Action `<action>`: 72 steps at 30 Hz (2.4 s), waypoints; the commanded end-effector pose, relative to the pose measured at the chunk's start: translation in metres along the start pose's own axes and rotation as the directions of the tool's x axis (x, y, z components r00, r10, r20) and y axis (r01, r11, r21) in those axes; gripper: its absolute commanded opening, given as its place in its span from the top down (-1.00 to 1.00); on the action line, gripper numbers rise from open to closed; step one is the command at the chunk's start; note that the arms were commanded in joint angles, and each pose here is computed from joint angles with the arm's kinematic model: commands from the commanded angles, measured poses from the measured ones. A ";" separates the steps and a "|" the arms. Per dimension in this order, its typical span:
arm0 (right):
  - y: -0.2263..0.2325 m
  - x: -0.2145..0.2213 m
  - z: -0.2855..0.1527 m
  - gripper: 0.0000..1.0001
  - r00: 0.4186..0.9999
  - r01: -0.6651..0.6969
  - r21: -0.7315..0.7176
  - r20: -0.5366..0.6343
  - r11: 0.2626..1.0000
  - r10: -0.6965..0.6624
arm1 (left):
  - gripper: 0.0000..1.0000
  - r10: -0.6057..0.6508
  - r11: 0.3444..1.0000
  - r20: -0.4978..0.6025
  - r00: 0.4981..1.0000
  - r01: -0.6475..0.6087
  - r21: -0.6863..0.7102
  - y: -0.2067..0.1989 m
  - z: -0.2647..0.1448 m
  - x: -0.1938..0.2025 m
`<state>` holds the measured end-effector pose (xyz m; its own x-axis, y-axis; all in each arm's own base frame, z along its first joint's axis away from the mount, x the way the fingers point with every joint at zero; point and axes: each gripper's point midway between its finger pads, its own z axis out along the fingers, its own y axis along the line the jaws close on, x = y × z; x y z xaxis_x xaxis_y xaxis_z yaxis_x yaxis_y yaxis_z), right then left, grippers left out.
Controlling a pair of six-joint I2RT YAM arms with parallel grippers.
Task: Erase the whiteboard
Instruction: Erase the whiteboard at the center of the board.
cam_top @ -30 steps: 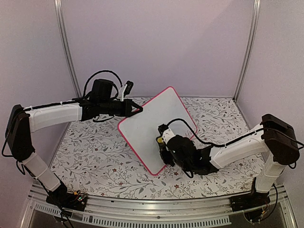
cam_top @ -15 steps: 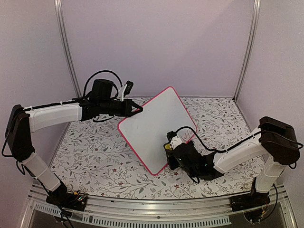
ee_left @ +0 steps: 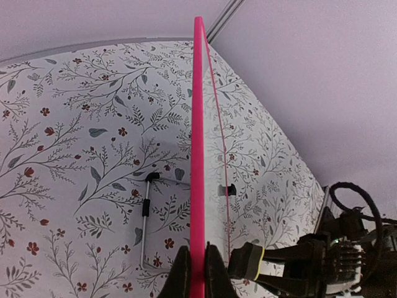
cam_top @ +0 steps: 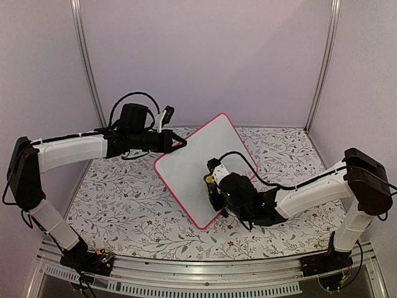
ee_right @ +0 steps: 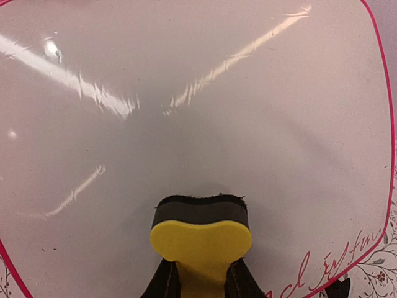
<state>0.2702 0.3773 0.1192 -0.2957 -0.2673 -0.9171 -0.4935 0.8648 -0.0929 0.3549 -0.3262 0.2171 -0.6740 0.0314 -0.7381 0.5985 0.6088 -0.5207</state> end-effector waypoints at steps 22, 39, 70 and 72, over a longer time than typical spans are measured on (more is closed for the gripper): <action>-0.020 0.037 0.005 0.72 0.996 -0.050 0.011 -0.075 0.999 0.051 | 1.00 0.021 0.999 -0.114 0.993 -0.024 -0.025 0.009 0.007 0.039; -0.016 0.045 0.001 0.72 0.993 -0.076 -0.022 -0.096 0.997 0.074 | 1.00 0.021 0.999 -0.110 0.994 -0.024 -0.026 0.009 0.006 0.037; 0.018 0.057 -0.001 0.72 0.991 -0.061 -0.085 -0.126 0.995 0.050 | 1.00 0.018 1.000 -0.107 0.994 -0.021 -0.023 0.010 0.005 0.035; 0.016 0.071 -0.001 0.72 0.987 -0.060 -0.076 -0.154 0.995 0.048 | 1.00 0.017 1.000 -0.108 0.994 -0.020 -0.023 0.010 0.005 0.036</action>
<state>0.2574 0.3820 0.1052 -0.3594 -0.2130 -0.9086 -0.5237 0.8519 0.0075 0.3543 -0.3260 0.2167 -0.6787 0.0305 -0.7338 0.5954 0.6077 -0.5255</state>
